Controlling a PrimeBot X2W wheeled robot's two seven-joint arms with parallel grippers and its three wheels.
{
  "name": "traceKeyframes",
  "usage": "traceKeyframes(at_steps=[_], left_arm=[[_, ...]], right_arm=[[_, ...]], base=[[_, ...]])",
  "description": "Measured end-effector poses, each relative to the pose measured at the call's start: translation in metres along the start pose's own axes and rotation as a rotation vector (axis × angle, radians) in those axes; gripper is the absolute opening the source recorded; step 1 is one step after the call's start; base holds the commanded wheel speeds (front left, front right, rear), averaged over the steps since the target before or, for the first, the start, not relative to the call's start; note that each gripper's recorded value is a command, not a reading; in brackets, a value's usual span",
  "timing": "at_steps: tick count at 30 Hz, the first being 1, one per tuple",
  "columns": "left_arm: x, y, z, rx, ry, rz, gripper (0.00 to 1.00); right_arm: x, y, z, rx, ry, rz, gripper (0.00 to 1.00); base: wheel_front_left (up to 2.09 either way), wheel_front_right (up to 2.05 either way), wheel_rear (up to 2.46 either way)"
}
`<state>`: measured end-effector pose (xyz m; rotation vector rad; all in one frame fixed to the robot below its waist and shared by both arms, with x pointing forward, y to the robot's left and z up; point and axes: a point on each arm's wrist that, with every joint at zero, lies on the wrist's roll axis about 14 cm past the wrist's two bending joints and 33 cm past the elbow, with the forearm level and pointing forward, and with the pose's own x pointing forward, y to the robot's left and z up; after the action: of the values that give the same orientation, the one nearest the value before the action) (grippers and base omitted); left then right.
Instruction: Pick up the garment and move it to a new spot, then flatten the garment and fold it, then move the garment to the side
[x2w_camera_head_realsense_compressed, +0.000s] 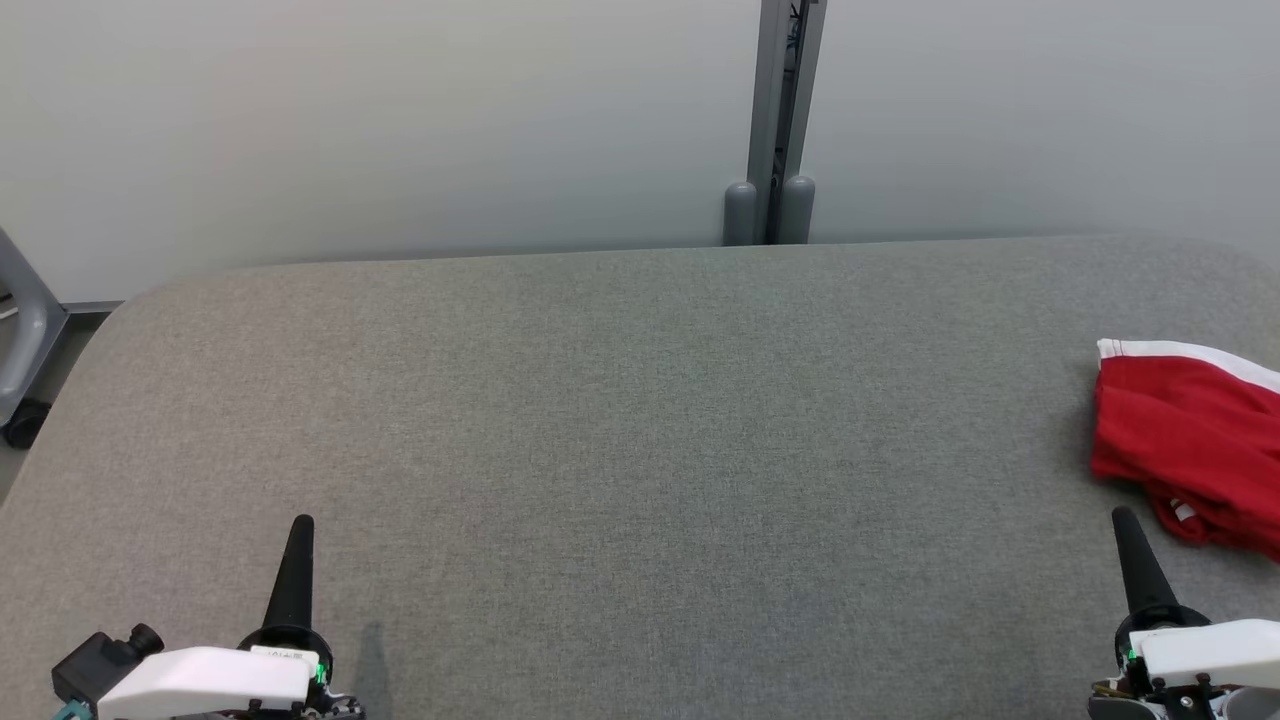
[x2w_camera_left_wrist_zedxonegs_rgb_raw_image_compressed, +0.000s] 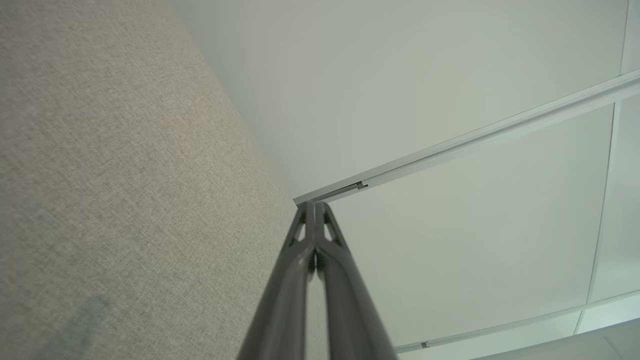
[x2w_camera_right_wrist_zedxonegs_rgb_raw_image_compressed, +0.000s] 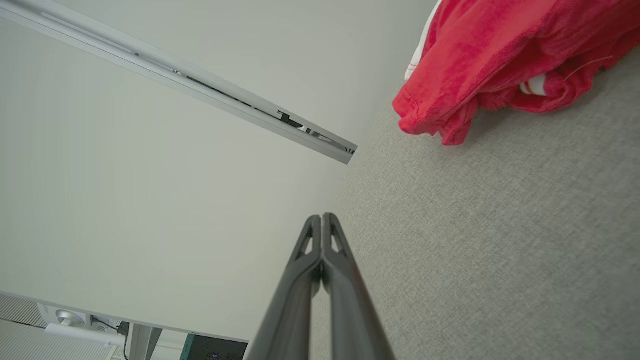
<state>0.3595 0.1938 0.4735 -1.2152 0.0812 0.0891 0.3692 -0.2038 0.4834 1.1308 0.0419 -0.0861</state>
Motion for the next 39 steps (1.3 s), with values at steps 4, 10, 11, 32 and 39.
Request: traceKeyframes(at_steps=[4, 10, 11, 32, 39], left_arm=[[0.002, -0.001, 0.001, -0.035, 0.000, -0.003, 0.00], [0.005, -0.005, 0.003, -0.084, 0.001, -0.017, 0.00], [0.005, -0.005, 0.003, -0.091, 0.002, -0.017, 0.00], [0.016, -0.018, 0.010, -0.242, 0.006, -0.060, 0.00], [0.019, -0.022, 0.012, -0.287, 0.006, -0.073, 0.00]], right_arm=[[0.002, 0.002, 0.000, 0.042, 0.001, 0.006, 0.00], [0.004, 0.004, 0.000, 0.101, 0.006, 0.012, 0.00], [0.004, 0.005, 0.001, 0.109, 0.006, 0.014, 0.00], [0.011, 0.014, 0.002, 0.299, 0.021, 0.047, 0.00], [0.014, 0.018, 0.003, 0.353, 0.025, 0.059, 0.00]], base=[[0.00, 0.00, 0.00], [0.00, 0.00, 0.00], [0.00, 0.00, 0.00], [0.00, 0.00, 0.00], [0.00, 0.00, 0.00]])
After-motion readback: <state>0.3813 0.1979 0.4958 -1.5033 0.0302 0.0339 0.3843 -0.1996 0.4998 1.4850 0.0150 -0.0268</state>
